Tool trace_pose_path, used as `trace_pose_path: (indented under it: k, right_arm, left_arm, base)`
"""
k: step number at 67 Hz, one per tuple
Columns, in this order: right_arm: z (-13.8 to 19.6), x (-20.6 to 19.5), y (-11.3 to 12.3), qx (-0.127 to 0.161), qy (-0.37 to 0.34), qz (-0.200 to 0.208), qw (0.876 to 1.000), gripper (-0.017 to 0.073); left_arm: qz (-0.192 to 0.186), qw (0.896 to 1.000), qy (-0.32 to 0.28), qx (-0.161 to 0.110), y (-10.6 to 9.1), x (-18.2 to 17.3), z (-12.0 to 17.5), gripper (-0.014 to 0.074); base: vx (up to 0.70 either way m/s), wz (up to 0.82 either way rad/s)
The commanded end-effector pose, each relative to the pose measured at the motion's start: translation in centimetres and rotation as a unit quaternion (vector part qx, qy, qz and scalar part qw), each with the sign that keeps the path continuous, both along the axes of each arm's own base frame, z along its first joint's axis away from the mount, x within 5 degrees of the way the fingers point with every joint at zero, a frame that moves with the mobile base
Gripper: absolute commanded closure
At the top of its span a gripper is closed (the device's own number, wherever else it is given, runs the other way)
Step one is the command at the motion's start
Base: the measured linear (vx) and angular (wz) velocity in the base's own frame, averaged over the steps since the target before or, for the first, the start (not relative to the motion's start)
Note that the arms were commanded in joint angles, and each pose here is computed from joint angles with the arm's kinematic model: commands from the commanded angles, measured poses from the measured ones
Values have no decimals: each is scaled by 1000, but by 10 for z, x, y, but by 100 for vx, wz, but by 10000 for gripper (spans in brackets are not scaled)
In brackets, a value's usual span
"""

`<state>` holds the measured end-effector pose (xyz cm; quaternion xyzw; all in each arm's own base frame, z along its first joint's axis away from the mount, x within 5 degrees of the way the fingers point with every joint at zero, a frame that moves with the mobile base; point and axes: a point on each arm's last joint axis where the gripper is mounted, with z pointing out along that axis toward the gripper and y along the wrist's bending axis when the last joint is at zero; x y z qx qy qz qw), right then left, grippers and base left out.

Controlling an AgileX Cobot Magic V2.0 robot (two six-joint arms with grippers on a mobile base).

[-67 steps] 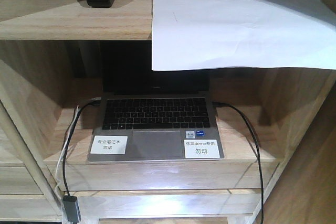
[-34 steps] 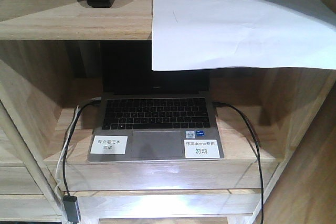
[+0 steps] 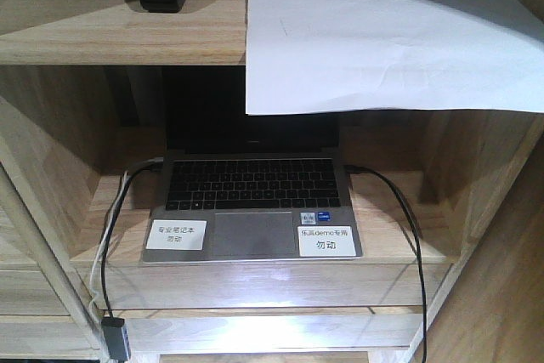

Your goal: Grab stapler and paper to desk for stapling

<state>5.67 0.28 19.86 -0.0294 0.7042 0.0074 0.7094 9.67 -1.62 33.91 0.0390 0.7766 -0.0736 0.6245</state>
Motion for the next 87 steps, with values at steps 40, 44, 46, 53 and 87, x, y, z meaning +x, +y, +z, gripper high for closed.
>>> trace_pose_path:
  k: [40, 44, 46, 53, 87]
  right_arm:
    - [6, -1, 0, -4, -43, -1, 999, 568]
    - [6, -1, 0, -4, -43, -1, 999, 568]
    - [6, -1, 0, -4, -43, -1, 999, 568]
    - [6, -1, 0, -4, -43, -1, 999, 568]
    - [6, -1, 0, -4, -43, -1, 999, 568]
  left_arm:
    - [-118, 992, -43, 15, -63, 100, 120, 52]
    - [-125, 992, -28, 19, -72, 115, 126, 39]
    - [-128, 991, -23, 21, -77, 123, 130, 30]
    - [-129, 991, -16, 23, -87, 148, 142, 7]
    - [-134, 991, 10, 13, -119, 222, 194, 2]
  base:
    - [0, 0]
    - [0, 0]
    - [0, 0]
    - [0, 0]
    - [0, 0]
